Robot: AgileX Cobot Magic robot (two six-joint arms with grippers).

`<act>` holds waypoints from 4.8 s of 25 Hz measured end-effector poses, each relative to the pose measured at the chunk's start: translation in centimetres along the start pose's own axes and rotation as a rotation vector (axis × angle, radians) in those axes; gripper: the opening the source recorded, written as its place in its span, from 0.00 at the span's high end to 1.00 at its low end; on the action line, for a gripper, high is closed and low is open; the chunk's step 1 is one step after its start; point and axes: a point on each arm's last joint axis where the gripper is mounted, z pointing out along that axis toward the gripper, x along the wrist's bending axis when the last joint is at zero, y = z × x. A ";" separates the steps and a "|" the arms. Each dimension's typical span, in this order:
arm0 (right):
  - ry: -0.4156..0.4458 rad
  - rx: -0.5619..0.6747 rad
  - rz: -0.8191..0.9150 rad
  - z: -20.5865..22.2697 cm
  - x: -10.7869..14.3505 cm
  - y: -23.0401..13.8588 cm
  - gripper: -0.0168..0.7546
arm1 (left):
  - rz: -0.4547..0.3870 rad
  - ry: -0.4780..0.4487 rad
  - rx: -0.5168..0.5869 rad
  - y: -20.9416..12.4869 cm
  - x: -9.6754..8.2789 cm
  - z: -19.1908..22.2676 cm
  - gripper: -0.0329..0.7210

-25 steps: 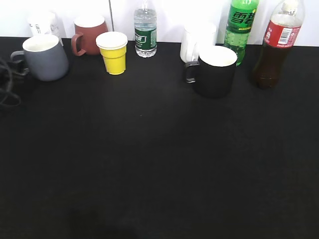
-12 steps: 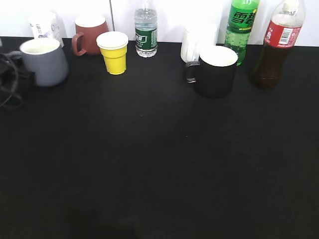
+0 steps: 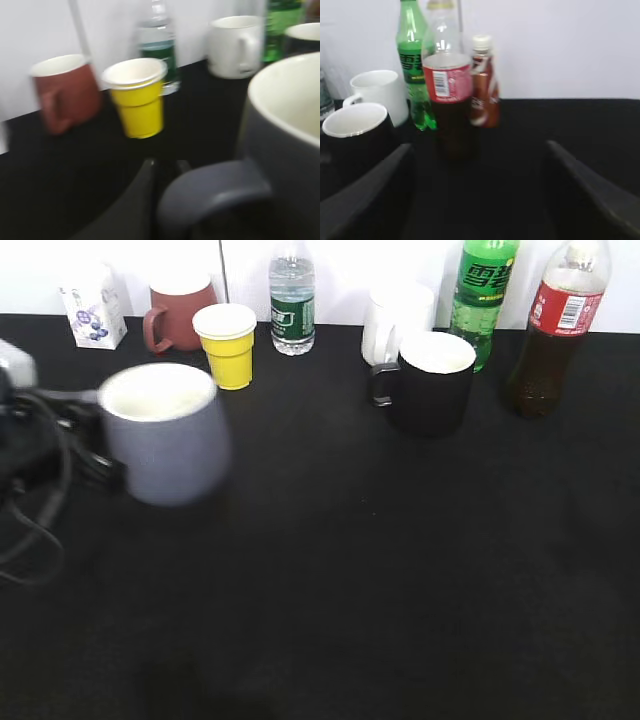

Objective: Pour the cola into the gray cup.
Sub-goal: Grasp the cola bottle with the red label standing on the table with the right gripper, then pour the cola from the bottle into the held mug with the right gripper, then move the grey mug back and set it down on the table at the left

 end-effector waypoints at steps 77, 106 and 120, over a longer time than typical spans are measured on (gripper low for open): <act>0.585 -0.675 -1.497 18.3 18.2 -3.5 0.48 | 0.112 -0.180 0.038 -0.4 -2.2 0.0 0.87; 0.536 -0.693 -1.517 18.4 18.1 -3.2 0.48 | 0.121 -0.183 0.040 -0.4 -2.2 -0.1 0.87; 0.743 -0.216 -0.242 16.7 17.5 -1.0 0.48 | 0.076 -0.132 -0.046 0.4 -1.8 0.0 0.87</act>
